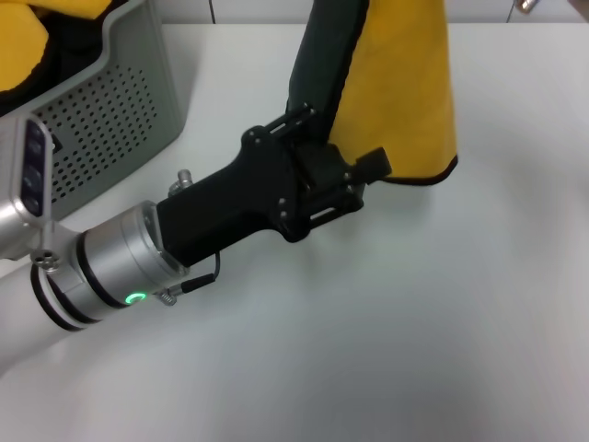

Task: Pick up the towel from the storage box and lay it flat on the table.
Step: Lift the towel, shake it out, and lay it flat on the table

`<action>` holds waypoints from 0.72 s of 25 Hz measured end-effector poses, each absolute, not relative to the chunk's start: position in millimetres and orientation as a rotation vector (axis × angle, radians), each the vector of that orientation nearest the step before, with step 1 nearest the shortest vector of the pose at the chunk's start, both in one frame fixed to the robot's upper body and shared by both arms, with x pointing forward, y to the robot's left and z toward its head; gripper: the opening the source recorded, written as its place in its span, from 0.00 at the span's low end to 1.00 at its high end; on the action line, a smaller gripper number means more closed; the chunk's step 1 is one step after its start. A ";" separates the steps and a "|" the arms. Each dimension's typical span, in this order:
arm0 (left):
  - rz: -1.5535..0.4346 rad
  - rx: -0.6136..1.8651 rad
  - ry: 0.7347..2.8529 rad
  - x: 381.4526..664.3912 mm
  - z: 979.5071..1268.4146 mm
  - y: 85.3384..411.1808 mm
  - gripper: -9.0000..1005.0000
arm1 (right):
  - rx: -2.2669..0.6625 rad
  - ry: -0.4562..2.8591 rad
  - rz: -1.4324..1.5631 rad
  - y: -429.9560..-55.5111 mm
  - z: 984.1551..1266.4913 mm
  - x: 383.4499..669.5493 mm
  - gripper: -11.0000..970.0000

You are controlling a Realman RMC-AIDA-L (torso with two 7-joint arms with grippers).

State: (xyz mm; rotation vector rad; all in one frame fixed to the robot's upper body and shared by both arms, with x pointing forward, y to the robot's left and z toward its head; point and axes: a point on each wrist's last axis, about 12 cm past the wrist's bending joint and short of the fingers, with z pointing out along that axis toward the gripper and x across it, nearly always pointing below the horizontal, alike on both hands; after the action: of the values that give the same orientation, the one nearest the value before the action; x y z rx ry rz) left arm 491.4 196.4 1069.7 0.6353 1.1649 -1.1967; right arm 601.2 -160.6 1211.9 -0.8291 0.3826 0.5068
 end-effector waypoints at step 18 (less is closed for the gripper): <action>-1.206 0.694 1.182 495.0 1069.3 189.7 0.67 | -0.792 0.307 0.472 -151.9 1238.2 613.1 0.04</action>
State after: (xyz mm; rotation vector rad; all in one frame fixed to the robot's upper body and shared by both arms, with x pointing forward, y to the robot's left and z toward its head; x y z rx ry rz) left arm 495.0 189.7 1069.3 0.6936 1.1822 -1.2060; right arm 613.1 -151.9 1238.2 -0.7919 0.3070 0.4720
